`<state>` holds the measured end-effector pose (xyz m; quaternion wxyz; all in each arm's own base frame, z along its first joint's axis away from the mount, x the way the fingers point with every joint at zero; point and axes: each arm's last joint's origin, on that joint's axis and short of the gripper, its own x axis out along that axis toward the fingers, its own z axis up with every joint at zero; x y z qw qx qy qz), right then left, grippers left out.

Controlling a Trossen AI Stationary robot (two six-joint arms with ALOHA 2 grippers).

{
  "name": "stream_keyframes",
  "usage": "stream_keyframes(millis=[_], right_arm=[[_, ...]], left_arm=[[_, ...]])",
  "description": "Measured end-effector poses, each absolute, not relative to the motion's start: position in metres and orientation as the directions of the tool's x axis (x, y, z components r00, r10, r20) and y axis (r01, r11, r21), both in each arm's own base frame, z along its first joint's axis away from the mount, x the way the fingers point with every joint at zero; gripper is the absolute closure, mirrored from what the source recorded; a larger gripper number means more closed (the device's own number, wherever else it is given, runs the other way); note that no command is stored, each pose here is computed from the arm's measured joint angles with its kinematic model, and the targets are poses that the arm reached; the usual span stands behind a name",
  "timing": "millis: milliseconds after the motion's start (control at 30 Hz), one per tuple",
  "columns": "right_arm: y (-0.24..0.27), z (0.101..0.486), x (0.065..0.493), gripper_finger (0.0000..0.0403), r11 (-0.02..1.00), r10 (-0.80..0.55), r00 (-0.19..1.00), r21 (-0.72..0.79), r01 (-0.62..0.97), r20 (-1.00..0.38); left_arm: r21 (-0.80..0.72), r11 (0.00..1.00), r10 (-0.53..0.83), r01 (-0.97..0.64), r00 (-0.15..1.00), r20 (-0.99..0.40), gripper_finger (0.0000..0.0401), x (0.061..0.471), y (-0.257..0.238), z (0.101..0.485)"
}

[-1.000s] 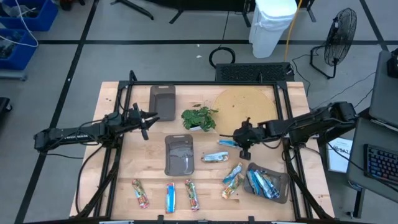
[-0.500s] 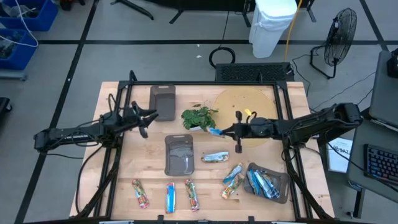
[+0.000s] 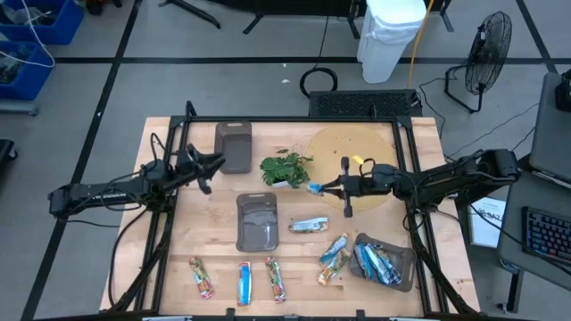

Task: Pick and place Granola Bars by type
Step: Put the orange granola bar into the top black bin

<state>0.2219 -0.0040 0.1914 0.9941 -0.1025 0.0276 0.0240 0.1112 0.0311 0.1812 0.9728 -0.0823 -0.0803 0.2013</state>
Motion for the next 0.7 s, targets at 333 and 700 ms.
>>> stream_keyframes(millis=[333, 700], right_arm=[[-0.005, 0.191, 0.222, 0.0402, 0.973, 0.074, 0.995, -0.216, -0.085, -0.060], [-0.007, 0.191, 0.222, 0.0402, 0.979, 0.064, 0.996, -0.188, -0.074, -0.060]], left_arm=[[-0.191, 0.969, 0.195, -0.155, 0.957, 0.216, 0.0283, 0.122, 0.022, 0.190], [-0.072, 0.980, 0.194, -0.188, 0.978, 0.079, 0.0148, 0.192, 0.015, 0.236]])
